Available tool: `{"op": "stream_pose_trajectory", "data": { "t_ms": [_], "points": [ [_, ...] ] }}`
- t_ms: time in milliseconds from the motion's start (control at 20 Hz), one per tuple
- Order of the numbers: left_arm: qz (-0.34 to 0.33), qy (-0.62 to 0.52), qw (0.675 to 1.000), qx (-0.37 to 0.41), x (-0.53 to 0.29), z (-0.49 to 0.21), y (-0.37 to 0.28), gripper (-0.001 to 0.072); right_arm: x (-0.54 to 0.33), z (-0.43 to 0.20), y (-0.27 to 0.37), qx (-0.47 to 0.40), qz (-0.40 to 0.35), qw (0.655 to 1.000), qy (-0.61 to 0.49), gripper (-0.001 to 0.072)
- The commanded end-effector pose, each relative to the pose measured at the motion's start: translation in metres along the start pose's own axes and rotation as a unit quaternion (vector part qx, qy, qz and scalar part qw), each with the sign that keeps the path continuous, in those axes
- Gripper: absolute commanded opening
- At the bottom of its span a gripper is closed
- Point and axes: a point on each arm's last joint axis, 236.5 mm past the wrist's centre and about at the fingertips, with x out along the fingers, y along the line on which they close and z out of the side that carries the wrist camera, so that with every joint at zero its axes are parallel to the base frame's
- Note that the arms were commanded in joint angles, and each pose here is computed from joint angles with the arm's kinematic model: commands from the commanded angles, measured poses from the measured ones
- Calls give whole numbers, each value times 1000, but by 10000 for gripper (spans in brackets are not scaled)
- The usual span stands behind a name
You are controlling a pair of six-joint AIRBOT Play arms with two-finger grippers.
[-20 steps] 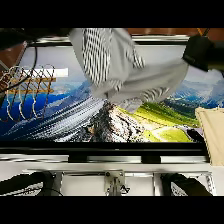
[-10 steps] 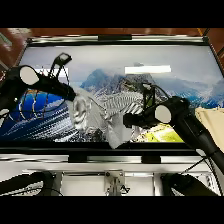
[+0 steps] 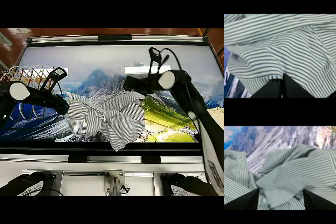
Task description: Fold the shirts.
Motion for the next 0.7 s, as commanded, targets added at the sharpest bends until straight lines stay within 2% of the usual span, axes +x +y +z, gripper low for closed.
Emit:
{"op": "stream_pose_trajectory", "data": {
  "t_ms": [0,200,500,550,600,650],
  "points": [
    [-2,-36,999,20,-22,9,-20,53,66,-6,-3,9,36,994,99,672],
    [12,-68,997,27,-33,22,-20,53,120,-57,-11,68,63,971,219,676],
    [17,-93,995,26,-40,32,-21,53,166,-73,-30,164,47,958,231,676],
    [20,-98,995,27,-41,34,-20,53,171,-74,-28,177,54,955,232,650],
    [24,-104,994,27,-44,37,-19,53,174,-76,-24,191,66,951,236,531],
    [28,-112,993,27,-46,40,-18,53,176,-75,-20,200,78,948,236,341]
  ]
}}
